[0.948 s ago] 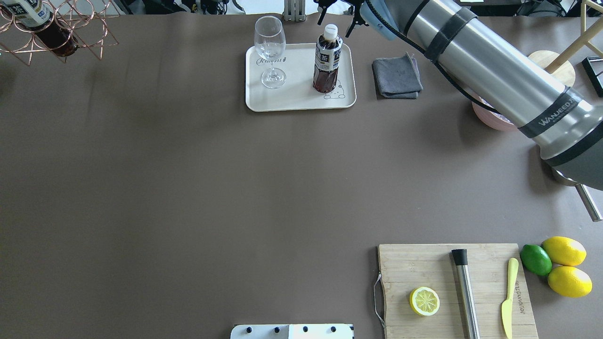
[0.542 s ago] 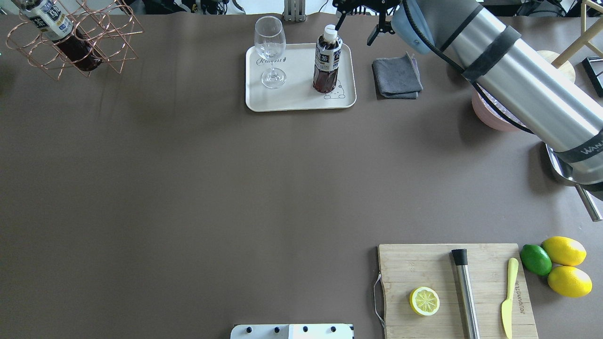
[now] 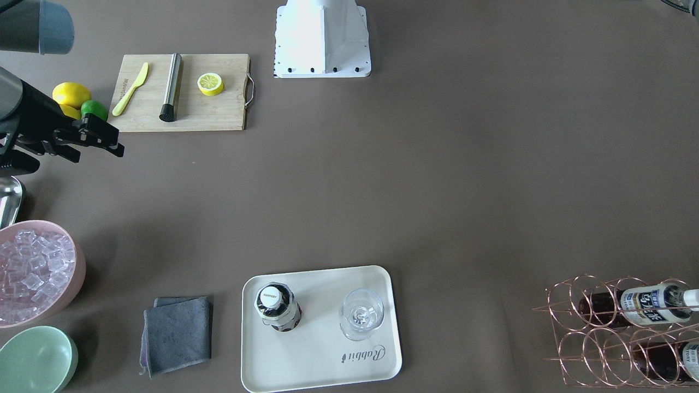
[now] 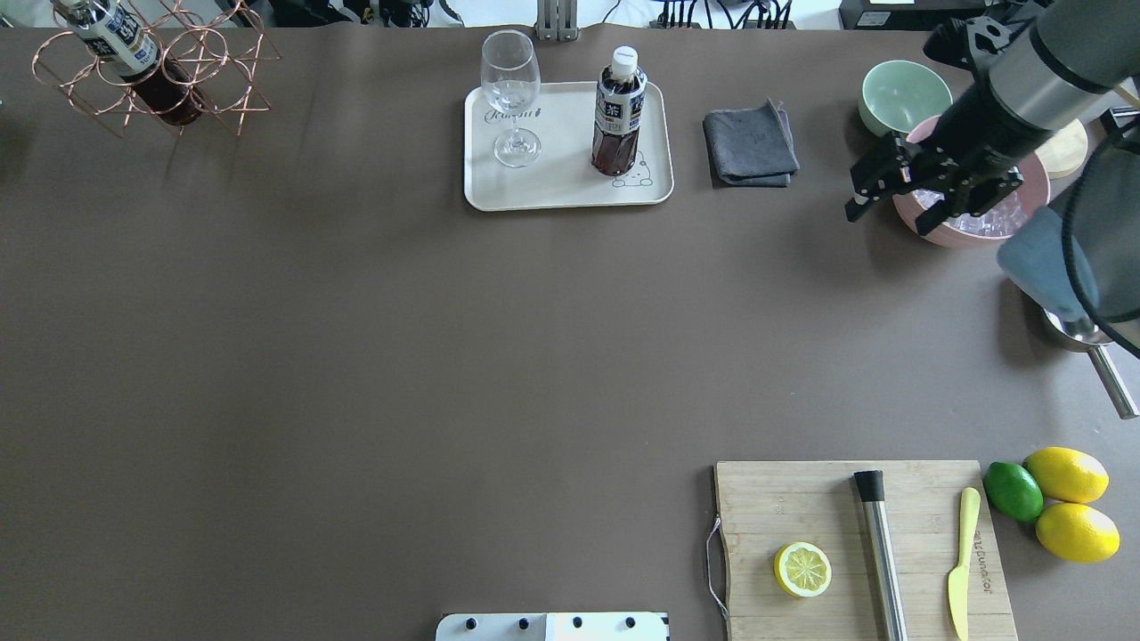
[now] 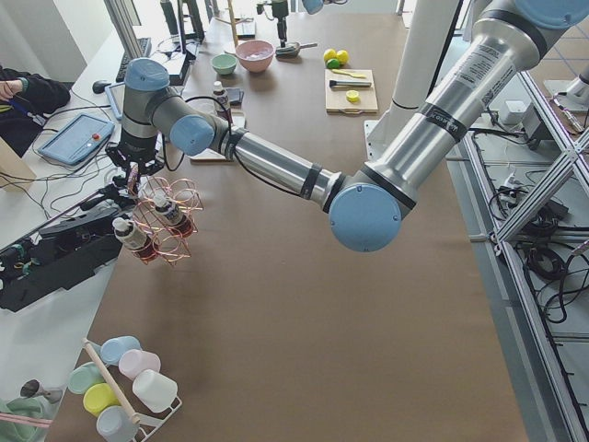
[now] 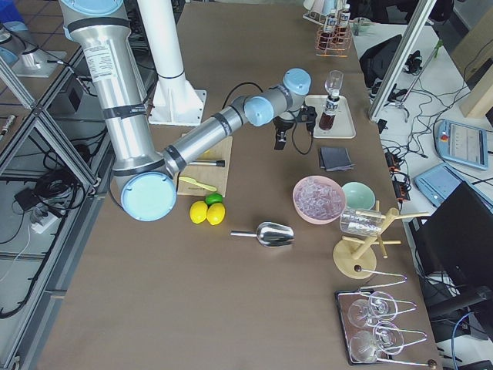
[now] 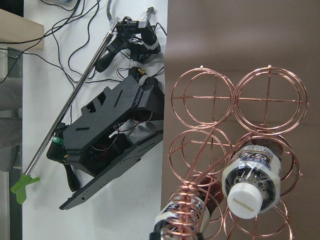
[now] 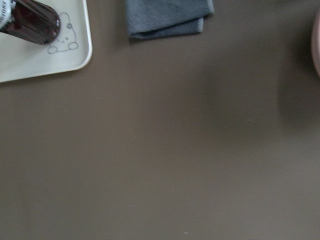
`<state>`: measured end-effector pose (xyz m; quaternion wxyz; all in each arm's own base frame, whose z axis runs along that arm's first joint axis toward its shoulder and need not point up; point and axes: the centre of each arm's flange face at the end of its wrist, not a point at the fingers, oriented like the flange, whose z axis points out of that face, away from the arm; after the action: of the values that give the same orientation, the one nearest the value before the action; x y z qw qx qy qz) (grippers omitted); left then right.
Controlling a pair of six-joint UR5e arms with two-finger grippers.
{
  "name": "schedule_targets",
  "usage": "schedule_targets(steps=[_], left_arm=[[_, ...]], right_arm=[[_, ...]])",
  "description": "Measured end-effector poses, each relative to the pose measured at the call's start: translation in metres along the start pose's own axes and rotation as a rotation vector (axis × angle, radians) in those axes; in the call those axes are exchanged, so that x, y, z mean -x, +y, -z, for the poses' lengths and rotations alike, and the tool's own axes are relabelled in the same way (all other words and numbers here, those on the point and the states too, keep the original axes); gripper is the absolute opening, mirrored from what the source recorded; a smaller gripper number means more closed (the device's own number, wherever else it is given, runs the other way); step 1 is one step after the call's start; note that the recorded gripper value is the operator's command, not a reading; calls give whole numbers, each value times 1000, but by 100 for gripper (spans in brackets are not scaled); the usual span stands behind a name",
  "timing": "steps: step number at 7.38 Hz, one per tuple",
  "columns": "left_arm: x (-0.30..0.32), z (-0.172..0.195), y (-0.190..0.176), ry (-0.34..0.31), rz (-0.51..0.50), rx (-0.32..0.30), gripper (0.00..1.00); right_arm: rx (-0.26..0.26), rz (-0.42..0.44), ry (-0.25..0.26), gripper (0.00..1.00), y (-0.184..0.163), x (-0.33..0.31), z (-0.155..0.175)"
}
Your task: Take tea from basket to plate
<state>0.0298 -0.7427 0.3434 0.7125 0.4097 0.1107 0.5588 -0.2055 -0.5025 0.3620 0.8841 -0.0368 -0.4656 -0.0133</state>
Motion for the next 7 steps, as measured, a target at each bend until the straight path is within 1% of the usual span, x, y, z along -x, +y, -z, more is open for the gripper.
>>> schedule_targets(steps=[1,2,3,4,5,6,7], left_arm=[[-2,-5,-2,-4,-5,13,0],[-5,-10,-4,-8,-11,23,0],[-7,-14,-5,-8,-14,29,0],[-10,-17,-2,-4,-13,33,0],[-14,-20,2,-3,-15,33,0],[-18,-24,7,-3,-15,33,0],[-22,-28,12,-1,-15,34,0]], right_arm=[[-7,62,57,98,25,-55,0],[-3,132,122,99,47,-118,2],[13,193,175,99,68,-178,6],[25,225,203,99,83,-224,12],[37,237,220,99,97,-265,16],[56,245,226,99,107,-313,16],[68,255,221,99,116,-360,17]])
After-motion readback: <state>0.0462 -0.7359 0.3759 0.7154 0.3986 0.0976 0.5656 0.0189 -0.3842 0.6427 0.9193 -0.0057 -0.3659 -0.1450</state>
